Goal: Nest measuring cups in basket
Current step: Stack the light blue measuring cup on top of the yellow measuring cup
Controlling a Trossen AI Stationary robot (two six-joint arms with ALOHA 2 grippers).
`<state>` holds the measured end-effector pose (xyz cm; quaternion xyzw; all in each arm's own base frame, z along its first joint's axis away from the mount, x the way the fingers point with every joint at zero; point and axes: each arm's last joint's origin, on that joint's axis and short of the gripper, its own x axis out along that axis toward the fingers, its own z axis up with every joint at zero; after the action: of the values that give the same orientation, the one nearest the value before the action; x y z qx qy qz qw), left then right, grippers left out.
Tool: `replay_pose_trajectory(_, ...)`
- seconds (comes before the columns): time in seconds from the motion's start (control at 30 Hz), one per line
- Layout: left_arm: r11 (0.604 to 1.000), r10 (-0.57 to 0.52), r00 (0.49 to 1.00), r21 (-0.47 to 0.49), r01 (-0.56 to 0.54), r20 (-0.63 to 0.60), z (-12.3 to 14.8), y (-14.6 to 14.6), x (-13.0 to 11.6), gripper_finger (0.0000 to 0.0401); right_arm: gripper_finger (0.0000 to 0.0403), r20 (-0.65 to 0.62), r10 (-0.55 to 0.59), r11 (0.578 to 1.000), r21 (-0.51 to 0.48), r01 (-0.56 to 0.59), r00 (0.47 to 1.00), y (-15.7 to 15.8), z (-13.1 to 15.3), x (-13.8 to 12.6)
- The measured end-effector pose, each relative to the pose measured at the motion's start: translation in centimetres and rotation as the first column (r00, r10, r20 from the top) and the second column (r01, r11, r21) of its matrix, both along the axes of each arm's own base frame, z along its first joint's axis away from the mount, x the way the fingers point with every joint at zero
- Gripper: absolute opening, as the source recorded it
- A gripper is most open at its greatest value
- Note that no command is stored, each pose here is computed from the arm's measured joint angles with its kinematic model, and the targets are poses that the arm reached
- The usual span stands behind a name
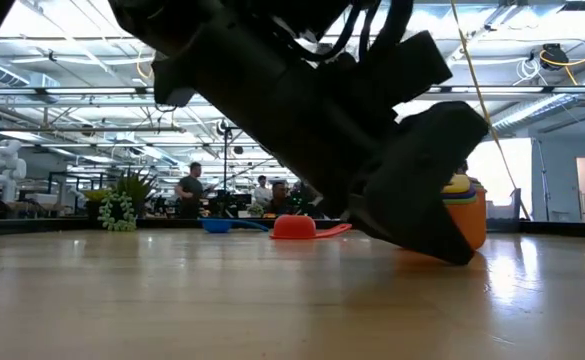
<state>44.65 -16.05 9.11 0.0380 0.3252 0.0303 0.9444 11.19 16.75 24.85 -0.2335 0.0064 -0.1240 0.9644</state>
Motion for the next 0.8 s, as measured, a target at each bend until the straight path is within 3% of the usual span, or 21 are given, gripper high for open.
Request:
replay_pose_trajectory(0.23,1.000,-0.021,0.999,0.010,0.021,0.047,0.2,1.1,0.8,0.0069,0.0000,-0.018,0.010,0.999,-0.036,-0.011,1.000,0.6,-0.7,0.0)
replay_pose_trajectory(0.43,0.999,0.043,0.998,-0.003,-0.043,0.052,0.1,3.3,1.4,0.0069,0.0000,-0.025,0.001,0.998,-0.066,-0.002,1.000,0.5,-0.7,0.2)
replay_pose_trajectory(0.7,0.996,0.071,0.995,-0.049,-0.068,0.065,0.2,4.8,2.0,0.0069,0.0000,-0.023,-0.005,0.999,-0.053,0.004,1.000,0.5,-0.7,0.2)
replay_pose_trajectory(0.8,0.996,0.072,0.995,-0.056,-0.068,0.066,0.2,4.7,1.9,0.0069,0.0000,-0.026,-0.062,0.998,-0.017,0.061,0.998,0.4,-0.8,0.1)
